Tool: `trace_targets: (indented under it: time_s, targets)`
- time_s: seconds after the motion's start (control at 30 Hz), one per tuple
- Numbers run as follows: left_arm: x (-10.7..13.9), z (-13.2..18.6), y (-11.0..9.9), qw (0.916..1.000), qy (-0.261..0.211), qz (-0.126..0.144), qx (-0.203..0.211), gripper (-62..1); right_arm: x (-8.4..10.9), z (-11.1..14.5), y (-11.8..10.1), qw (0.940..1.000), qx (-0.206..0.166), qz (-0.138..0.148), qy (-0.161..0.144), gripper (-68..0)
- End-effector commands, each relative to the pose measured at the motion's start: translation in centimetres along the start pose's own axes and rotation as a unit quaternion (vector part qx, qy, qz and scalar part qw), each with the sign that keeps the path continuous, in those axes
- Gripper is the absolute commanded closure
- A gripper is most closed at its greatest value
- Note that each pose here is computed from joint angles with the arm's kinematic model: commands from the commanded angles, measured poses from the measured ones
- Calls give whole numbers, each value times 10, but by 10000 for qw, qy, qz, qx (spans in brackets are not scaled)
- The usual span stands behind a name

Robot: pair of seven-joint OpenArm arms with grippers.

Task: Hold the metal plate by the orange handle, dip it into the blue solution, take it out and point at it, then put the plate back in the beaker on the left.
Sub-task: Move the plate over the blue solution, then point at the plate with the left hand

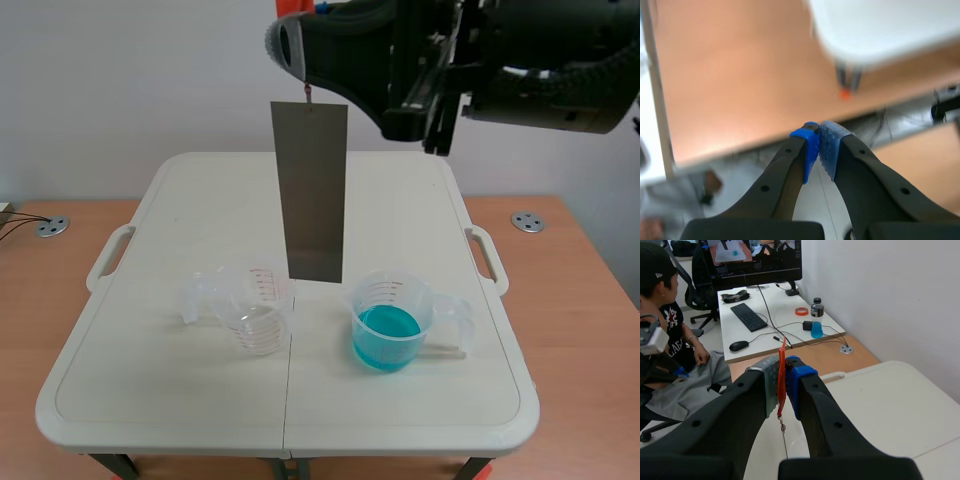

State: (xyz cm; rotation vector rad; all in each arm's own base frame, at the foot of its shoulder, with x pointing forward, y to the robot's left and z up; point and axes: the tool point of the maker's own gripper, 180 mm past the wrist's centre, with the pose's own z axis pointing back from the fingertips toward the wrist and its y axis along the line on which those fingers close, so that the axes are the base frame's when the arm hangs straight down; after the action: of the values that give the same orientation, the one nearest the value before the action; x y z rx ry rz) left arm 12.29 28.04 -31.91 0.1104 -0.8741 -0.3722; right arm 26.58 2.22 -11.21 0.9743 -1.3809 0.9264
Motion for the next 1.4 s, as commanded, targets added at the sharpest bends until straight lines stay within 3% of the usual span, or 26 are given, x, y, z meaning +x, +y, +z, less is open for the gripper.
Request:
trace_targets:
  time_s: [0.0,0.13,0.2,0.37,0.47,0.67,0.93,1.07,1.37]
  targets:
    - [14,-2,-4,9997,-216,-38,-82,-30,12,6,-3,9999,-10,76,-144,-11]
    - [62,-2,-23,9939,-927,-280,-527,-30,14,20,-13,9998,-174,97,-81,-11]
    - [85,0,-39,9869,-1253,-407,-929,-29,15,26,-18,9996,-246,165,-19,-11]
    - [125,10,-83,9593,-1839,-672,-2032,-29,16,35,-25,9991,-349,244,87,-11]
    - [140,11,-102,9428,-2093,-767,-2478,-29,11,41,-36,9985,-488,192,178,-11]
    - [166,4,-135,9162,-2569,-898,-2940,-29,-7,50,-55,9970,-712,-117,264,-11]
    - [192,-7,-187,8807,-2906,-1424,-3459,-29,-13,54,-63,9961,-809,-237,246,-11]
    - [204,-24,-201,8789,-2938,-1597,-3401,-29,-14,55,-63,9960,-816,-245,251,-11]
    - [216,-78,-221,8889,-2748,-1651,-3273,-29,-14,54,-63,9961,-814,-247,251,-11]
